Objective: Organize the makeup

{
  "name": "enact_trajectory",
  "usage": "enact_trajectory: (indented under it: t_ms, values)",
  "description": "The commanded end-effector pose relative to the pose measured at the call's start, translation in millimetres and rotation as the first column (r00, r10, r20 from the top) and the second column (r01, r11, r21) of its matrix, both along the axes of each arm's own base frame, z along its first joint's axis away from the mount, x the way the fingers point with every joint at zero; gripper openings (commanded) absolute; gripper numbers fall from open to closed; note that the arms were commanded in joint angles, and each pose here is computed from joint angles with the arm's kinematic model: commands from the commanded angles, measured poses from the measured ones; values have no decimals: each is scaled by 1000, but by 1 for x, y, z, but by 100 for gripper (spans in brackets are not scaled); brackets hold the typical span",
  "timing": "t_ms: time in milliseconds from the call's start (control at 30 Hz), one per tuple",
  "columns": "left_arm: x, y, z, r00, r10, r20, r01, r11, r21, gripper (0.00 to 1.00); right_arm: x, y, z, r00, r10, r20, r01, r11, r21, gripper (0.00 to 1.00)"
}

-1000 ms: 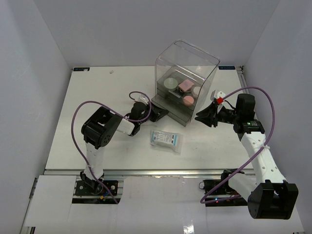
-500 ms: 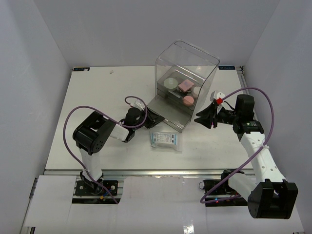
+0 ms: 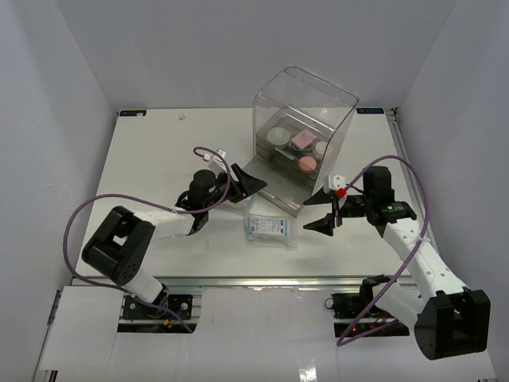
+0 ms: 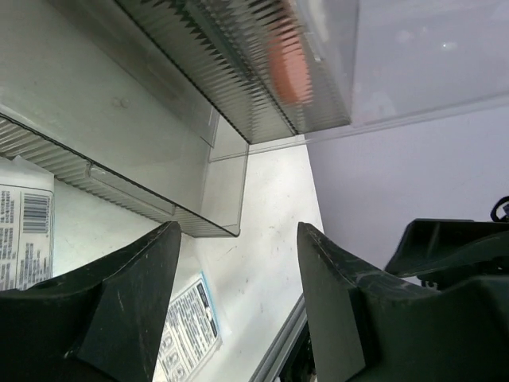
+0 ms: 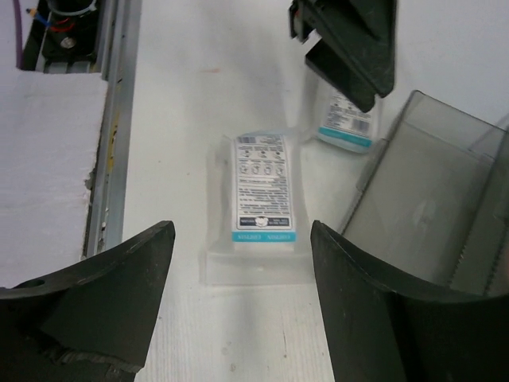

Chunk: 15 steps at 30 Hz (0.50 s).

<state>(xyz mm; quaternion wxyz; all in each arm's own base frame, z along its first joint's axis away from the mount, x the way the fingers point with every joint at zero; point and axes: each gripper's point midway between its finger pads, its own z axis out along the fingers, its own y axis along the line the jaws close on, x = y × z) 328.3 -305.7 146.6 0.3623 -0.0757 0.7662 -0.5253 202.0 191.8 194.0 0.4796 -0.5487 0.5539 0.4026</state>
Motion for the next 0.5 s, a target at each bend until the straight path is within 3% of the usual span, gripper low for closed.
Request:
enact_trajectory:
  t_ms: [0, 200, 300, 467]
  values:
    - [-10, 27, 22, 992, 2, 123, -18, 992, 127, 73, -8, 20, -16, 994, 75, 81, -65, 991, -119, 76]
    - [-16, 82, 52, 957, 37, 289, -135, 936, 325, 91, -1, 45, -42, 987, 92, 131, -45, 946, -322, 75]
    - [-23, 109, 87, 899, 15, 437, -218, 882, 418, 94, 3, 58, -57, 980, 99, 171, -18, 906, -424, 75]
    - [-43, 152, 94, 861, 24, 508, -336, 777, 532, 97, 6, 82, -79, 974, 128, 188, -6, 842, -540, 76]
